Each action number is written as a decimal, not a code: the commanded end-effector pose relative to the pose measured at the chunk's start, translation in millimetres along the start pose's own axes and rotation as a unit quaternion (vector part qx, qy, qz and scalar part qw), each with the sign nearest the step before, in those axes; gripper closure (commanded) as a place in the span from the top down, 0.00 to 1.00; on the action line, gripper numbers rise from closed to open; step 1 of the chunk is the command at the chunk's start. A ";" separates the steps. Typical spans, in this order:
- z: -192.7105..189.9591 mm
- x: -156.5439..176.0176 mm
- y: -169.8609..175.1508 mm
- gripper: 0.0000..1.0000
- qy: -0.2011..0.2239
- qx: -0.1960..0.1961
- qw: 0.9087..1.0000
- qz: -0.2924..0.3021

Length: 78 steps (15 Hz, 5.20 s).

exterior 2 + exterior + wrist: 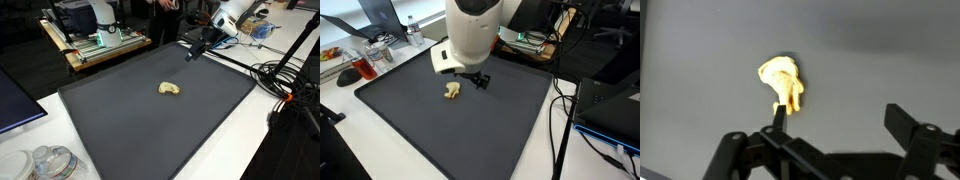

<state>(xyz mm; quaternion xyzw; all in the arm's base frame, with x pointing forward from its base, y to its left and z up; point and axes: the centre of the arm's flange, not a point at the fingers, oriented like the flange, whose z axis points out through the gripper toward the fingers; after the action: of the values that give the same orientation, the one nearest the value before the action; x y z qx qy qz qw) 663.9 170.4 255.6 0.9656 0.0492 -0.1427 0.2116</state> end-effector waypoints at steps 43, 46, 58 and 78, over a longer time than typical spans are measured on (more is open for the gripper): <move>174.7 -87.1 224.8 1.00 0.211 0.413 0.885 -0.048; 187.9 -108.1 226.8 1.00 0.253 0.429 0.867 -0.023; 167.5 -195.8 194.2 1.00 0.322 0.399 0.855 0.074; 24.8 -201.9 105.8 1.00 0.235 0.167 0.953 0.092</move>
<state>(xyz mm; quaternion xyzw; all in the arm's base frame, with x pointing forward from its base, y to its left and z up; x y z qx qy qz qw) 456.9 15.4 278.8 0.9933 -0.0217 0.1135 -0.0092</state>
